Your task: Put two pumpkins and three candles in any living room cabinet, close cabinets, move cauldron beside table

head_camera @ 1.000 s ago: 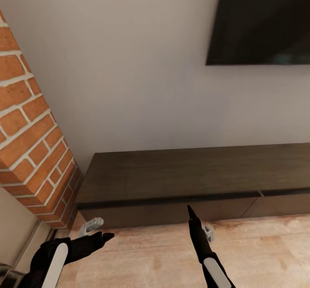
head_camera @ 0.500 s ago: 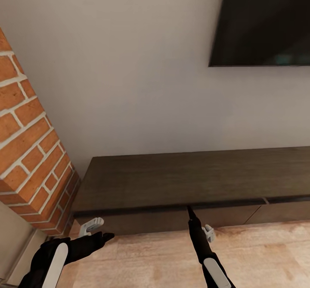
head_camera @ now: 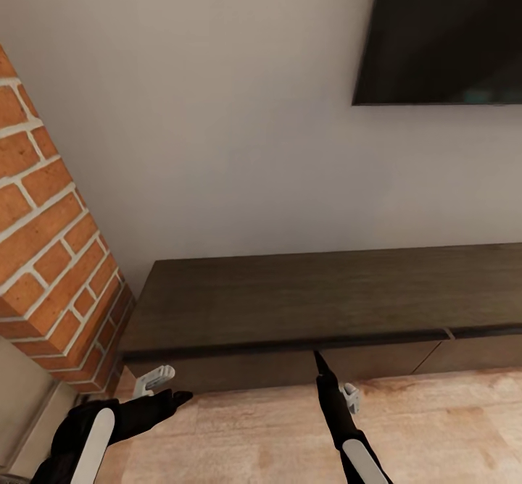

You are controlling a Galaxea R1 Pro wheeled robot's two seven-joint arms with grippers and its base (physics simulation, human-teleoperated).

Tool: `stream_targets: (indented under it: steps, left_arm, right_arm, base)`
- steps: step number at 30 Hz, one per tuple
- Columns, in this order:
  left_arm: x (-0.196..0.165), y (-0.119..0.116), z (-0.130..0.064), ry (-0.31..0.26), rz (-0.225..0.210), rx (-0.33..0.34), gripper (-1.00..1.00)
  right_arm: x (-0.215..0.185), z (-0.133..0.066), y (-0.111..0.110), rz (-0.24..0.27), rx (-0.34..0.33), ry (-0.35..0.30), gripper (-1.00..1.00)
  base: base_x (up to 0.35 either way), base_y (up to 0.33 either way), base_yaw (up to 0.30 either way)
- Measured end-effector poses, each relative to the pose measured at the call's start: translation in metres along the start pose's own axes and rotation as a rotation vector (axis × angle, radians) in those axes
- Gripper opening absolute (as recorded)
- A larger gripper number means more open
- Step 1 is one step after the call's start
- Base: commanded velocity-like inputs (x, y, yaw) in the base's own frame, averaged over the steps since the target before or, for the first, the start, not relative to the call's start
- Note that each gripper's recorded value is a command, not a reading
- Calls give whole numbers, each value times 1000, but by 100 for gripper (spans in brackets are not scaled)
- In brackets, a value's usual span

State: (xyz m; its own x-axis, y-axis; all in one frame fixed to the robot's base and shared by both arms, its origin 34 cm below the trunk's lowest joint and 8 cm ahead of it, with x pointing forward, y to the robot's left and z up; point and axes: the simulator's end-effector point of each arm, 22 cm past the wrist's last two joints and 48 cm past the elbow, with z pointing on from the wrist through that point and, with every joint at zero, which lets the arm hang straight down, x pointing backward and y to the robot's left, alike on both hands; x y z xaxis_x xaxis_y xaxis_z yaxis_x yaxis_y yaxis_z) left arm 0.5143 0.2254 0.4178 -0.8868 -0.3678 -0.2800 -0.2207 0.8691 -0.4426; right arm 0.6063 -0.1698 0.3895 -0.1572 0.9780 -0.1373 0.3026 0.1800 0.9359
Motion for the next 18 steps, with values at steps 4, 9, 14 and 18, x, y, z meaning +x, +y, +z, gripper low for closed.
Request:
stream_targets:
  steps: [4, 9, 14, 18]
  left_arm:
    - [3, 1, 4, 0, -1, 2, 100]
    - [3, 1, 4, 1, -1, 2, 100]
    - [3, 1, 4, 1, 0, 3, 100]
    - [4, 1, 6, 2, 0, 4, 100]
  right_arm:
    - [1, 0, -4, 0, 0, 0, 100]
    - [1, 0, -4, 1, 0, 0, 100]
    - [1, 0, -4, 1, -1, -2, 100]
    - [2, 1, -6, 2, -3, -3, 100]
  base:
    - [0, 0, 0]
    - [0, 0, 0]
    - [0, 0, 0]
    - [0, 0, 0]
